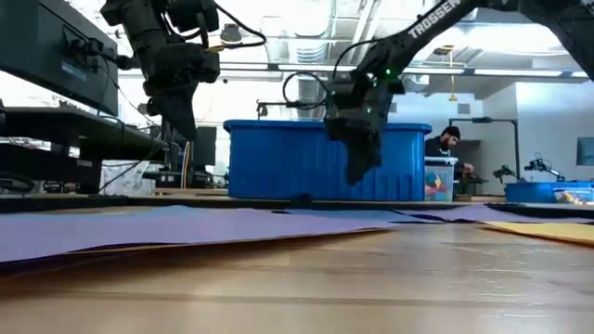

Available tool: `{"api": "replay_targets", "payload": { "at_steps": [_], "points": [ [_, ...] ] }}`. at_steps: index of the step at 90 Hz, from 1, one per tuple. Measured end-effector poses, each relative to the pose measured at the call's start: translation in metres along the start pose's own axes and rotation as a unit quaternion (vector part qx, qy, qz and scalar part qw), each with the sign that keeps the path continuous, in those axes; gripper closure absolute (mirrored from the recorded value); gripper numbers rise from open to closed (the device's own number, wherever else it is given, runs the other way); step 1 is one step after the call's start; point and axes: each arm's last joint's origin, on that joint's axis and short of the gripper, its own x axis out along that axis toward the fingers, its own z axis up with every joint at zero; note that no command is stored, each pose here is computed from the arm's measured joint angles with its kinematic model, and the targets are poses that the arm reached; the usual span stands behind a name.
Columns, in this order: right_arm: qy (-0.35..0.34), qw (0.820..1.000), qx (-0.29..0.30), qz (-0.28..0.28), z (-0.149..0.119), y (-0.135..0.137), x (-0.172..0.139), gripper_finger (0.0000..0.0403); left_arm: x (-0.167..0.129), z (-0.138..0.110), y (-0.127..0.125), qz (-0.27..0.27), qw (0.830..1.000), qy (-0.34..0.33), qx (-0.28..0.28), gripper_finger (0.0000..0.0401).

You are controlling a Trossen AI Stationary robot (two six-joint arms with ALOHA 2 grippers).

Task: Organize paper
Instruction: Put the blue paper on the table

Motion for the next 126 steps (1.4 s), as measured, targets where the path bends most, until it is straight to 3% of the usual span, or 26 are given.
{"api": "replay_targets", "payload": {
  "at_steps": [35, 61, 83, 102, 126],
  "points": [
    [-0.050, 0.997, 0.048, -0.026, -0.012, -0.004, 0.029, 0.0402, 0.000, 0.000, 0.000, 0.000, 0.999, 0.000, 0.043, 0.0401],
    [-0.020, 0.998, 0.062, -0.001, -0.011, -0.017, 0.057, 0.0403, 0.000, 0.000, 0.000, 0.000, 0.999, 0.002, 0.037, 0.0401],
    [-0.052, 0.997, 0.057, -0.019, 0.006, -0.032, 0.044, 0.0403, 0.000, 0.000, 0.000, 0.000, 1.000, 0.002, 0.026, 0.0401],
    [-0.062, 0.995, 0.076, -0.018, 0.005, -0.048, 0.037, 0.0403, 0.000, 0.000, 0.000, 0.001, 1.000, 0.003, 0.024, 0.0401],
    [-0.059, 0.994, 0.092, 0.015, 0.007, -0.036, 0.041, 0.0403, 0.000, 0.000, 0.000, 0.001, 1.000, 0.002, 0.027, 0.0401]
  ]
}}
